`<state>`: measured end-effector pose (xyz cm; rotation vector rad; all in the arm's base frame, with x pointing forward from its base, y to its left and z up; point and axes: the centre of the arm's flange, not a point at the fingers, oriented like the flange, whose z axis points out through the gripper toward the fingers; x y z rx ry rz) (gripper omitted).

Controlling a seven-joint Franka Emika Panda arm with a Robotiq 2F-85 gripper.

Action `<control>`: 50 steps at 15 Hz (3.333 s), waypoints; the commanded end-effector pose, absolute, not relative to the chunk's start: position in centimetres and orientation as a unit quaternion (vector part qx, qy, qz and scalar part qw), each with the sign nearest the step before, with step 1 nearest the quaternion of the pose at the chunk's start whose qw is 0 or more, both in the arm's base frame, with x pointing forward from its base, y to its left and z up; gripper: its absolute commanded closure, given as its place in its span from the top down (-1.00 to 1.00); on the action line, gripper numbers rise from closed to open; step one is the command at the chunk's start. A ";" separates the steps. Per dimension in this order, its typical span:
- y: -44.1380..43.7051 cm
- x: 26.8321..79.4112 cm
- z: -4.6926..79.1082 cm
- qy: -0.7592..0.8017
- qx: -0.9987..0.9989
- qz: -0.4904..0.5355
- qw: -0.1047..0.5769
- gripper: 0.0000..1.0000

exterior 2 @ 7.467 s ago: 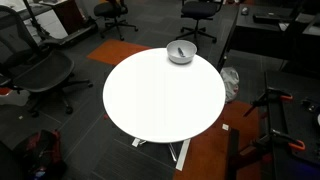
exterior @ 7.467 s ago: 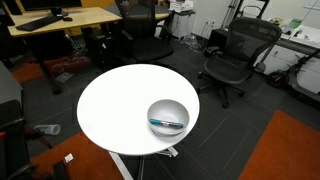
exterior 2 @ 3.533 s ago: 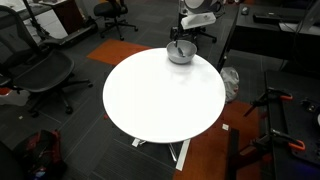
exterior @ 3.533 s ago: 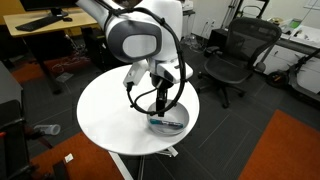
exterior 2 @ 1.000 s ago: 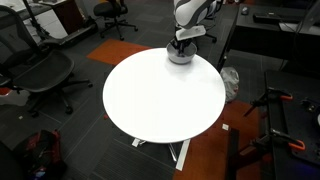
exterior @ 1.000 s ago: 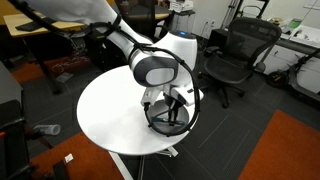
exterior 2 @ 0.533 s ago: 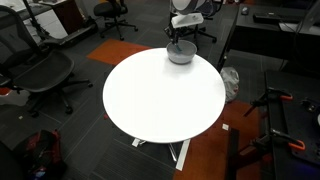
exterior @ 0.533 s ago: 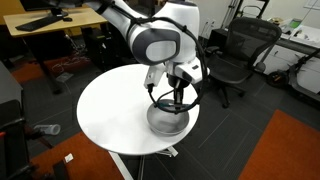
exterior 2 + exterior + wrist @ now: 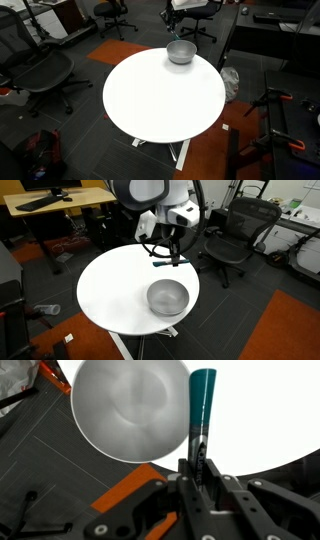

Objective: Remove the marker from the bowl.

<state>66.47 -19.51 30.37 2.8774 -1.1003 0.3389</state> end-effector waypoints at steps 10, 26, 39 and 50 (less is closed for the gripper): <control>-3.6 59.5 32.7 -0.251 0.964 0.089 -0.002 -0.91; 2.7 65.1 24.7 -0.254 0.962 0.096 -0.017 -0.91; 0.7 69.7 20.0 -0.287 0.954 0.081 -0.015 -0.91; 0.3 70.5 18.4 -0.297 0.952 0.067 -0.018 0.33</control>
